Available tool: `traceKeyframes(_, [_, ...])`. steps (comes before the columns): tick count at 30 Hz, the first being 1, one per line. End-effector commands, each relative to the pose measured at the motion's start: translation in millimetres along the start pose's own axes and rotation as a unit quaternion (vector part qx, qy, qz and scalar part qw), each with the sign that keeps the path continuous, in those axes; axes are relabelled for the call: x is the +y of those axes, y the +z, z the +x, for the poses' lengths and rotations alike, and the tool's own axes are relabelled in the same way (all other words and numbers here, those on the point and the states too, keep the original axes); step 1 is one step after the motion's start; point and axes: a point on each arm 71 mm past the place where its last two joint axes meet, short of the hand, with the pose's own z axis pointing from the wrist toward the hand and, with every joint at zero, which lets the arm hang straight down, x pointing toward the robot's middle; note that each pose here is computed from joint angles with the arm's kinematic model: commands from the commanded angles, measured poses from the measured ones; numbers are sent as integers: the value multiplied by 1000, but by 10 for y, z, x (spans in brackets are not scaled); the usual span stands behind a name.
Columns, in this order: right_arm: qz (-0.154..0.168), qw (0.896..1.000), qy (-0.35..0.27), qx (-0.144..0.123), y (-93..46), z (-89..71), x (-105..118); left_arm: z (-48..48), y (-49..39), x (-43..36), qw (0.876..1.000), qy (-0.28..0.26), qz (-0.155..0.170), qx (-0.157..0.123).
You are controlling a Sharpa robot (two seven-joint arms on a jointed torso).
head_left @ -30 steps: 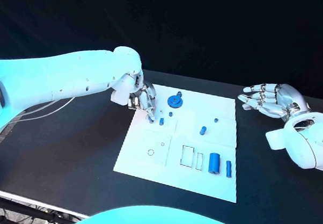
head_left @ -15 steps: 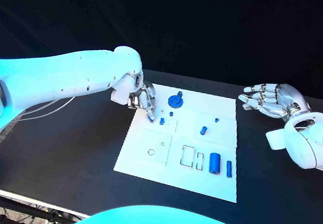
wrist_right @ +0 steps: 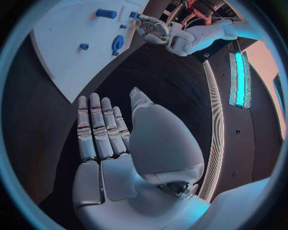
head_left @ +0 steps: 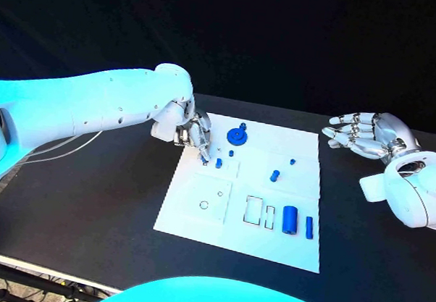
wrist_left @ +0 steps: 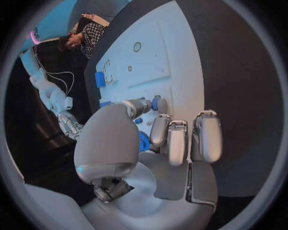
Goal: Assemble the parts on the task board
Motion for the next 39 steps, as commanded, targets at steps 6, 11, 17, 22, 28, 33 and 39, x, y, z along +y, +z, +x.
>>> traceKeyframes(6, [-4,1000,-1,8,-1,15,6,19,10,-47,1000,9,9,4])
traceKeyframes(11, [-4,1000,-2,8,0,14,5,28,9,-52,1000,13,10,7])
traceKeyframes(17, [-4,1000,-2,8,1,14,6,25,10,-47,1000,14,8,6])
traceKeyframes(22, [-4,1000,-2,8,1,12,5,21,9,-31,1000,14,6,6])
traceKeyframes(28, [-4,1000,-2,8,2,12,4,18,7,-20,1000,14,5,5])
traceKeyframes(33, [-4,1000,-2,8,2,12,3,12,7,-12,1000,13,3,3])
traceKeyframes(39, [-4,1000,-2,7,3,9,0,19,5,-13,1000,14,5,5])
